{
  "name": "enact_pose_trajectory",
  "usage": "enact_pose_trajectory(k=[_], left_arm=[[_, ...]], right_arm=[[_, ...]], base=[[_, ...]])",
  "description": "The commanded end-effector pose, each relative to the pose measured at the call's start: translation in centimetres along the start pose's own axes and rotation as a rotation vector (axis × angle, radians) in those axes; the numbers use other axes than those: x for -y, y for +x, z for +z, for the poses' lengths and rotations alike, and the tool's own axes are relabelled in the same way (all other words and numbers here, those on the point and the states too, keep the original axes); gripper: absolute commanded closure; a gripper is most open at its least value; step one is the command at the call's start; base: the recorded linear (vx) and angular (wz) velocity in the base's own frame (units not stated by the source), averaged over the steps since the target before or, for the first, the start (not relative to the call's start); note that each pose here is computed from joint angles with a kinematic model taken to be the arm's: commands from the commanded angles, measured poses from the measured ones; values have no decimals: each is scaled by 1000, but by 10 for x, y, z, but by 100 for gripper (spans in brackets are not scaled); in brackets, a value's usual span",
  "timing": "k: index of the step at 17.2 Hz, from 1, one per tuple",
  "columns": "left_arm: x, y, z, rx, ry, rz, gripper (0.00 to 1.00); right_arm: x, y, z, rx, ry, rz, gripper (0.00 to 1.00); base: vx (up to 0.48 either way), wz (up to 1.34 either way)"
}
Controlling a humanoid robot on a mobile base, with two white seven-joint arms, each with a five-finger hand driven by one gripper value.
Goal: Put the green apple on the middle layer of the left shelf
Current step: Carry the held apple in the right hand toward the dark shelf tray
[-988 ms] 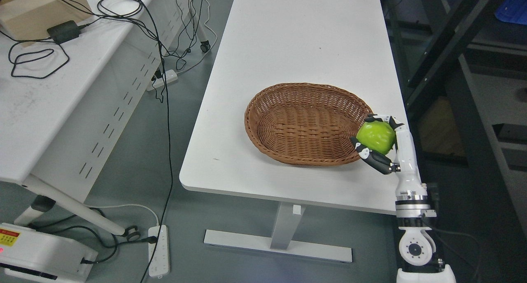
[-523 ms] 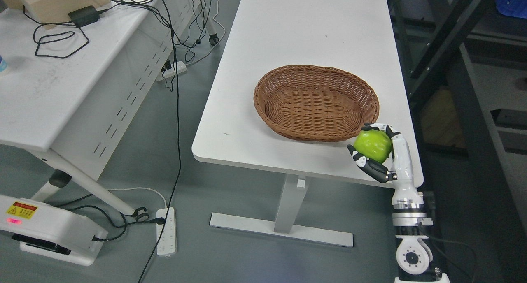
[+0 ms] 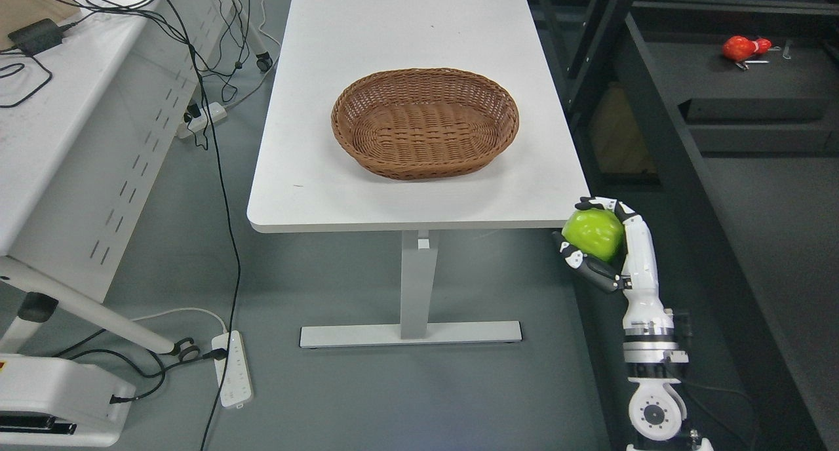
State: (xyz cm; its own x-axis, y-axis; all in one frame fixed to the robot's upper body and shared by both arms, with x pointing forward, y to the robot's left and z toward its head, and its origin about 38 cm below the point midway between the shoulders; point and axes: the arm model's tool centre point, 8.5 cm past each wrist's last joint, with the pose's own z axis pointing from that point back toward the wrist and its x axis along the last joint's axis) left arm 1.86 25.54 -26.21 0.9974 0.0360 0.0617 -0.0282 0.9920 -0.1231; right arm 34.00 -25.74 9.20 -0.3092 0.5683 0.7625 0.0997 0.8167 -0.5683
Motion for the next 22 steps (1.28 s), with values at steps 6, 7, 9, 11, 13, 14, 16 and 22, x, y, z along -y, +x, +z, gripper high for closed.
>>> enact_pose_trajectory(k=[6,7,9,11,13,14,16,22], left_arm=[[-11,-6,2,-9,17,1,0],[-11,-5,2,-7,19,0,0],[-11,-6,2,-9,17,1,0],[-11,-6,2,-9,19,1,0],[-11,-6,2,-9,19,1,0],[-11,-6,2,-9,19,1,0],[-11,-5,2,-7,19,0,0],[-11,-6,2,-9,17,1,0]], right_arm=[[1,0,0,5,6,10,100],[1,0,0,4,8,10,100],[1,0,0,4,8,10,100],[1,0,0,2,8,10,100],[2,-1,0,1,5,10,100],[2,-2,1,-4,5,11,100],[1,-4,5,-12,6,11,100],[-4,-7,13,-43,18,7,100]], base=[[-194,-68],[-242,68],[-236,74],[-244,87],[-260,86],[-246,85],[-251,73],[-239,-73]])
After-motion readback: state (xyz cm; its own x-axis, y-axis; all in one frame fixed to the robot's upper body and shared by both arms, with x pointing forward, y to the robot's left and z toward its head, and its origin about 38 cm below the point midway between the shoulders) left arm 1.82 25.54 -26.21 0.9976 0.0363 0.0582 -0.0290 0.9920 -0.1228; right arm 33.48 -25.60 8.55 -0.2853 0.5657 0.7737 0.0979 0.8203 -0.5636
